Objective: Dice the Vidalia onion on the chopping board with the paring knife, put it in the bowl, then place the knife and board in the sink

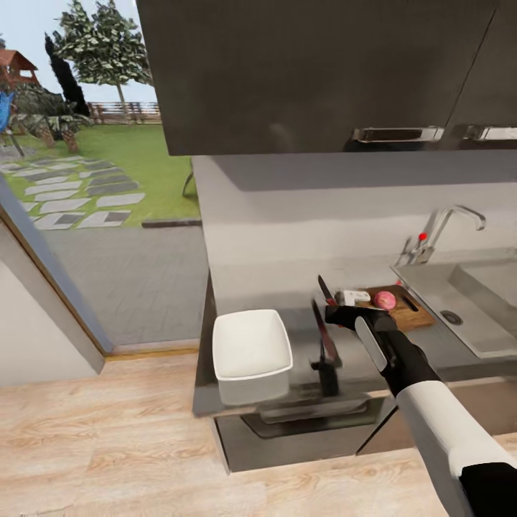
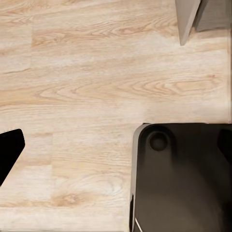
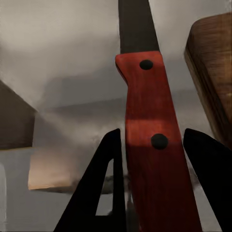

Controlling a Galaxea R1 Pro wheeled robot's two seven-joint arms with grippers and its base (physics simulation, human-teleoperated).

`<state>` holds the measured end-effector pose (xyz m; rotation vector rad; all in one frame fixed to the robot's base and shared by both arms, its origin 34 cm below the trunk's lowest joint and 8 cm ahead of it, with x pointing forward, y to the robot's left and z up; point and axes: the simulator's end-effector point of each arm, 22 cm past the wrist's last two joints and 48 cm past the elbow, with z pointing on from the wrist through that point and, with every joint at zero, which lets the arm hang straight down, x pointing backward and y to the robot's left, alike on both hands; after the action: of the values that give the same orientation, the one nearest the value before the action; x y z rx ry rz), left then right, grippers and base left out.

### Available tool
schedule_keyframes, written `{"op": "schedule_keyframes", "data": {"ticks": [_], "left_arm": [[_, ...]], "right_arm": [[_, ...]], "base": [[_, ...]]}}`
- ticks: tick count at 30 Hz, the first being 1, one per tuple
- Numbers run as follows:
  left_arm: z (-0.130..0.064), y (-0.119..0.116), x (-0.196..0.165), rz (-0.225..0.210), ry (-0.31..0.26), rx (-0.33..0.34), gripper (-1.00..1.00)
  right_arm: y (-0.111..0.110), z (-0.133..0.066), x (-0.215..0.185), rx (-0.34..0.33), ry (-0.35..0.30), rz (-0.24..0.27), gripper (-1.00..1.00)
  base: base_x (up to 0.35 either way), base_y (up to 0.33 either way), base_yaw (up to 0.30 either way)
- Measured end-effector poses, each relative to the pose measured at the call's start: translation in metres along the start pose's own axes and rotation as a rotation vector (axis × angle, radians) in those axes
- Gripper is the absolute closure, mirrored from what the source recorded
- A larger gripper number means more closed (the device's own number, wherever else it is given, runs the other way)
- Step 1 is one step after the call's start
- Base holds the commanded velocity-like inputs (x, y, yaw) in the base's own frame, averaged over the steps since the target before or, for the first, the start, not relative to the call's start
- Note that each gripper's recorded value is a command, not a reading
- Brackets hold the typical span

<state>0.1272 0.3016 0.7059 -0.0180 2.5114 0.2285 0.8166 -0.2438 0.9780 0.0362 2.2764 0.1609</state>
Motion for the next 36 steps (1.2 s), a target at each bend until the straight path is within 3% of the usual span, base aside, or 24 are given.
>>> {"op": "schedule_keyframes", "data": {"ticks": [12, 15, 17, 19, 23, 26, 28, 30, 36], "left_arm": [[0.001, 0.000, -0.001, 0.000, -0.010, -0.002, -1.00], [0.001, 0.000, -0.001, 0.000, -0.011, -0.002, -1.00], [0.001, 0.000, -0.001, 0.000, -0.011, -0.002, -1.00], [0.001, 0.000, -0.001, 0.000, -0.010, -0.001, -1.00], [0.001, 0.000, -0.001, 0.000, -0.010, -0.001, -1.00], [0.001, 0.000, -0.001, 0.000, -0.009, -0.001, -1.00], [0.001, 0.000, 0.000, 0.001, -0.009, -0.001, -1.00], [0.001, 0.001, 0.000, 0.001, -0.008, -0.001, -1.00], [0.001, 0.001, 0.000, 0.000, -0.009, -0.002, -1.00]], "right_arm": [[0.008, -0.010, -0.015, -0.010, -0.031, -0.015, 1.00], [0.034, -0.024, -0.041, -0.041, -0.097, -0.089, 1.00], [0.066, -0.042, -0.065, -0.068, -0.170, -0.195, 1.00], [0.079, -0.051, -0.076, -0.046, -0.209, -0.281, 1.00], [0.073, -0.064, -0.095, 0.123, -0.269, -0.443, 1.00], [0.082, -0.074, -0.109, 0.220, -0.320, -0.536, 1.00], [0.085, -0.085, -0.123, 0.316, -0.366, -0.643, 1.00], [0.085, -0.088, -0.127, 0.344, -0.378, -0.669, 1.00], [0.086, -0.089, -0.127, 0.356, -0.375, -0.682, 1.00]], "base": [[-0.223, -0.138, 0.000], [-0.020, -0.017, 0.000], [-0.005, -0.028, 0.000], [-0.002, -0.119, 0.000], [-0.001, -0.241, 0.000], [0.000, -0.300, 0.000], [-0.037, -0.316, 0.000], [-0.076, -0.318, 0.000], [-0.039, -0.319, 0.000]]}}
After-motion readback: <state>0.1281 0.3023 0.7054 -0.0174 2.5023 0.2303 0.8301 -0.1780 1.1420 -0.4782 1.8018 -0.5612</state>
